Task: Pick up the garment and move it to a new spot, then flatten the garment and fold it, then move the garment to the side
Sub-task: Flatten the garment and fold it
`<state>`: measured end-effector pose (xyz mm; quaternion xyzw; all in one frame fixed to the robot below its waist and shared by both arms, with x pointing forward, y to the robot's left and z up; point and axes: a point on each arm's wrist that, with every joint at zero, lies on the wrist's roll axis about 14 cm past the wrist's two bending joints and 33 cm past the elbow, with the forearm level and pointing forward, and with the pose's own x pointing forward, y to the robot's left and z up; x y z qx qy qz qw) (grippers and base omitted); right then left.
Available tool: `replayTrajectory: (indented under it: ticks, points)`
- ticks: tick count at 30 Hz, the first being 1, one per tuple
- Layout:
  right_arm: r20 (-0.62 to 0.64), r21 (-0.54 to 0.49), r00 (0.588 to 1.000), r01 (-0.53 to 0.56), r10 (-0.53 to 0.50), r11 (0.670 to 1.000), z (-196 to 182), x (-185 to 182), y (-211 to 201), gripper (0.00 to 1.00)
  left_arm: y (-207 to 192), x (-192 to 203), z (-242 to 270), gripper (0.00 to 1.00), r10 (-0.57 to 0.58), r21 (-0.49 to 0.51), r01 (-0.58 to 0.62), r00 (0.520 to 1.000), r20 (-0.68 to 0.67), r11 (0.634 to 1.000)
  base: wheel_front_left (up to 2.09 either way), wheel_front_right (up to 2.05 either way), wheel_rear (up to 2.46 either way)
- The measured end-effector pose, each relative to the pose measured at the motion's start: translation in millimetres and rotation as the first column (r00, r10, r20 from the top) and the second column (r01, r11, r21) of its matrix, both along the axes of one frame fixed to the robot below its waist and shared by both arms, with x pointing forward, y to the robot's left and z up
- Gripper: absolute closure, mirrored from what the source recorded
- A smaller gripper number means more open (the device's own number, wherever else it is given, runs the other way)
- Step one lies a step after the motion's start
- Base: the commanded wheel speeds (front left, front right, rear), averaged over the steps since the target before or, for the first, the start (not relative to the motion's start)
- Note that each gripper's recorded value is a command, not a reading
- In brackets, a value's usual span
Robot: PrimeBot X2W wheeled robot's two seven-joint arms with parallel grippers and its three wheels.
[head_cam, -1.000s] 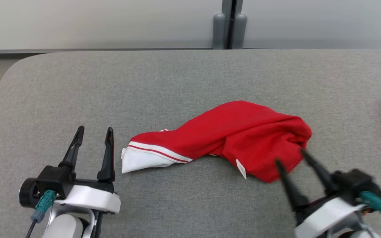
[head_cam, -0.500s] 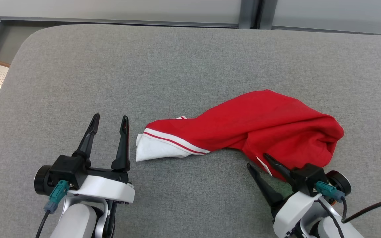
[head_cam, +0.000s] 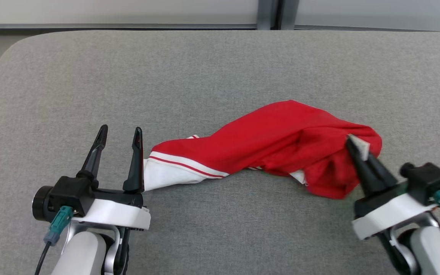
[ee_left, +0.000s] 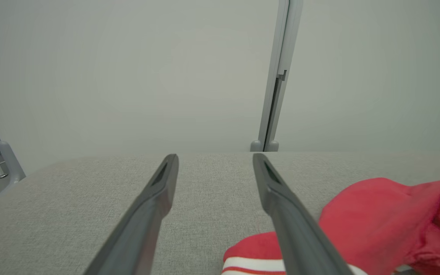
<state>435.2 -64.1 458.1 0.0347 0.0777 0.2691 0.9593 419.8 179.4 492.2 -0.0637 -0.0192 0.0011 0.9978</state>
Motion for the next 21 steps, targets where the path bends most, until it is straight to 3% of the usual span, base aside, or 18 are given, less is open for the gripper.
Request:
replayTrajectory:
  ticks: [5, 12, 18, 21]
  points:
    - [0.028, -0.014, 0.988, 0.153, -0.152, 0.988, 7.9, 9.8, -51.9, 1.00, -6.3, 4.2, 1.0, 0.00, -0.018, -0.002, 0.018, 1.000, 0.008, 1.000, 0.00, 0.00, 0.00]
    - [0.043, -0.071, 0.937, 0.349, -0.346, 0.935, 0.5, 18.0, -126.5, 1.00, -12.5, 9.0, -3.7, 0.00, -0.035, -0.005, 0.035, 0.999, 0.001, 0.999, 0.00, 0.00, 0.00]
    - [-0.097, -0.114, 0.935, 0.329, -0.340, 0.937, -46.9, -7.2, -121.7, 1.00, -14.9, 10.6, -7.3, 0.00, -0.042, -0.009, 0.042, 0.999, -0.007, 0.999, 0.00, 0.00, 0.00]
    - [-0.162, -0.089, 0.930, 0.318, -0.329, 0.944, -64.0, -21.8, -109.0, 1.00, -15.2, 10.5, -8.0, 0.00, -0.042, -0.013, 0.042, 0.999, -0.009, 0.999, 0.00, 0.00, 0.00]
